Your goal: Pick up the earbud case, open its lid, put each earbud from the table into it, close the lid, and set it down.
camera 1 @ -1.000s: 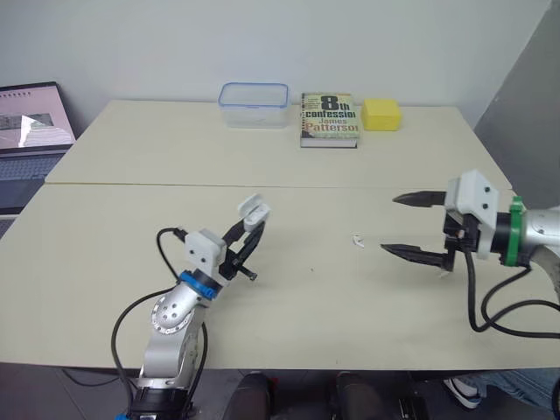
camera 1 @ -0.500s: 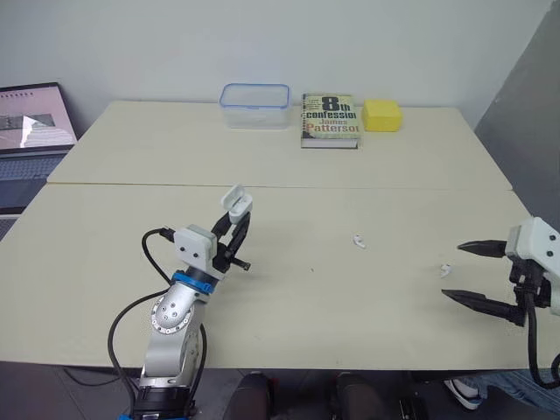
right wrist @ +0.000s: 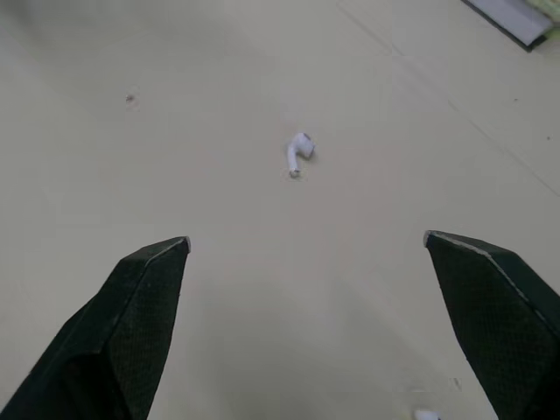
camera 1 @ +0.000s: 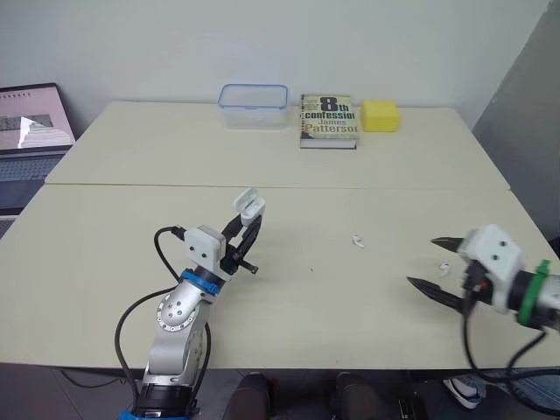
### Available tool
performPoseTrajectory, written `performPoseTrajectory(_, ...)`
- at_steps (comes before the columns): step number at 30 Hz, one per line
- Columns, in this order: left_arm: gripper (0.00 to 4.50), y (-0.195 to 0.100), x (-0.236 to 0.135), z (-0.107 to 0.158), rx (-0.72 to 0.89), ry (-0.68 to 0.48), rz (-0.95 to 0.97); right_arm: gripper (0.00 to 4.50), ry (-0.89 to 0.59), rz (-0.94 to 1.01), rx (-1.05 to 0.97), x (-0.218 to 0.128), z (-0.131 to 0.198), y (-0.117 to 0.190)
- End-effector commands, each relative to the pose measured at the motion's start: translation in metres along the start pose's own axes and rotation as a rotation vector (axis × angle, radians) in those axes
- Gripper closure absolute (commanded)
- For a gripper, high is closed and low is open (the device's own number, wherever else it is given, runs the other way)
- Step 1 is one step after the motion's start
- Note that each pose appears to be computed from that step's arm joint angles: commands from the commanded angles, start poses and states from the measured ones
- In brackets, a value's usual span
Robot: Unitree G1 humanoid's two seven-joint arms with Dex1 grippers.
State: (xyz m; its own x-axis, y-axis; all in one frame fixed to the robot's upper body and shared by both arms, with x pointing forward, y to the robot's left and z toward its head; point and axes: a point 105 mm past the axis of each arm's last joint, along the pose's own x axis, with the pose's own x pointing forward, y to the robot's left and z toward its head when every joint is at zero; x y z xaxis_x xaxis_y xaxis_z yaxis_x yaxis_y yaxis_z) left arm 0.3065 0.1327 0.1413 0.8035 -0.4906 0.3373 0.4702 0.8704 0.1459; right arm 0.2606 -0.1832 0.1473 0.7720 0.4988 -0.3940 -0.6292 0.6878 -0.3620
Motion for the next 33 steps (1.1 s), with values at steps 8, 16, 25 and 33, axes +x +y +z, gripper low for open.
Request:
performPoseTrajectory(8, 3.74, -0.010, 0.008, 0.012, 0.010, -0.054, -0.049, 0.00, -0.015, -0.134, 0.174, 0.107, -0.002, 0.009)
performPoseTrajectory(16, 3.74, -0.011, 0.006, 0.013, 0.015, -0.052, -0.053, 0.00, 0.026, -0.168, 0.224, 0.127, -0.019, 0.001)
performPoseTrajectory(25, 3.74, -0.012, 0.005, 0.013, 0.014, -0.051, -0.052, 2.01, 0.073, -0.134, 0.421, 0.117, -0.026, 0.013)
performPoseTrajectory(33, 3.74, -0.014, 0.005, 0.013, 0.013, -0.048, -0.063, 4.10, 0.031, 0.004, 0.340, 0.104, -0.007, 0.027)
